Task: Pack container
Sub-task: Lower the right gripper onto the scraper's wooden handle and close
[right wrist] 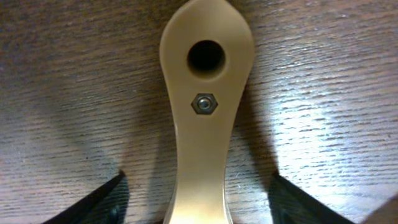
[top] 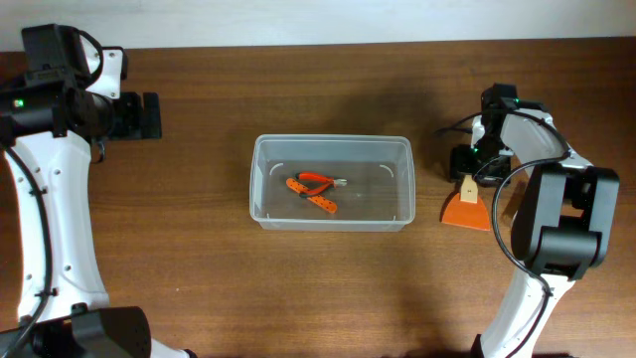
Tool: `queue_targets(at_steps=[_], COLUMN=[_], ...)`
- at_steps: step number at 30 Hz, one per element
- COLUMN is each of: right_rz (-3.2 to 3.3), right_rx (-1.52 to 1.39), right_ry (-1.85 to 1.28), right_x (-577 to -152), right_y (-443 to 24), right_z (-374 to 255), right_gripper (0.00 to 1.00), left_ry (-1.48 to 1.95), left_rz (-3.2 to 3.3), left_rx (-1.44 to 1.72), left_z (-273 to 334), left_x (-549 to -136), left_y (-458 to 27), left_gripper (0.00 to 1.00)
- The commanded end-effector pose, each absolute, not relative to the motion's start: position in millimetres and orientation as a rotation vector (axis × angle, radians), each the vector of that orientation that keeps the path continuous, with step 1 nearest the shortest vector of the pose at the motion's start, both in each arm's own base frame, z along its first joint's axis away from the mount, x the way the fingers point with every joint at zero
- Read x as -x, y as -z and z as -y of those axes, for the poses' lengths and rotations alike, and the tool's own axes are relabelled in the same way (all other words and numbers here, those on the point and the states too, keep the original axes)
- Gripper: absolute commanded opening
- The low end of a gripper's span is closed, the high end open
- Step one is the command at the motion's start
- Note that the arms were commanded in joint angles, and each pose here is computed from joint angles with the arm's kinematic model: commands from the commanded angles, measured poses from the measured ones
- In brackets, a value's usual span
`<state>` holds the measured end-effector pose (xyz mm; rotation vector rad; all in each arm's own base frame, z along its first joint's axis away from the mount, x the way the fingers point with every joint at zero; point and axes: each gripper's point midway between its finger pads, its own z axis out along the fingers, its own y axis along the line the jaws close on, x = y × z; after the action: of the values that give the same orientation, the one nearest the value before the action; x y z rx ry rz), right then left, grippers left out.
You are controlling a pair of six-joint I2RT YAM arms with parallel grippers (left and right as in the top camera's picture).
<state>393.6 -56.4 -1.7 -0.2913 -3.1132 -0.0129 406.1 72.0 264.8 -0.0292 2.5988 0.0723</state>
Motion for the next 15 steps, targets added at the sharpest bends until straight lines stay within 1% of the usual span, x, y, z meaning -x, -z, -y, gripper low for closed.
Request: queue_targets(at_steps=[1, 2, 4, 5, 7, 9, 12, 15], right_rz=[3.083, 3.083, 3.083, 3.083, 3.083, 3.083, 3.083, 3.083], right_rx=[0.275, 0.275, 0.275, 0.275, 0.275, 0.275, 0.275, 0.275], right_ry=[0.051, 0.051, 0.051, 0.051, 0.051, 0.051, 0.051, 0.051], right_x=[-385.8, -385.8, -385.7, -385.7, -385.7, -385.7, -385.8, -385.8], right_y=[11.9, 11.9, 11.9, 11.9, 11.9, 11.9, 11.9, 11.9], right_z=[51.9, 51.9, 51.9, 51.9, 51.9, 51.9, 51.9, 51.9], right_gripper=[0.65, 0.61, 0.48, 0.44, 0.41, 0.36, 0.33, 0.26], left_ry=[-0.049, -0.049, -0.049, -0.049, -0.049, -0.049, -0.049, -0.049], left_rz=[-2.604, -2.604, -2.604, -2.604, -2.604, -2.604, -2.604, -2.604], left_rx=[0.045, 0.045, 0.045, 0.045, 0.045, 0.045, 0.045, 0.045], left_z=[-71.2, -71.2, -71.2, -71.2, -71.2, -71.2, -71.2, -71.2], left_x=[-405.8, -405.7, -405.7, -405.7, -405.7, -405.7, -405.8, -405.8], left_y=[-262.7, -262.6, -262.6, -262.6, -262.6, -262.6, -262.7, -262.7], left_gripper=[0.99, 0.99, 0.99, 0.99, 0.99, 0.99, 0.99, 0.99])
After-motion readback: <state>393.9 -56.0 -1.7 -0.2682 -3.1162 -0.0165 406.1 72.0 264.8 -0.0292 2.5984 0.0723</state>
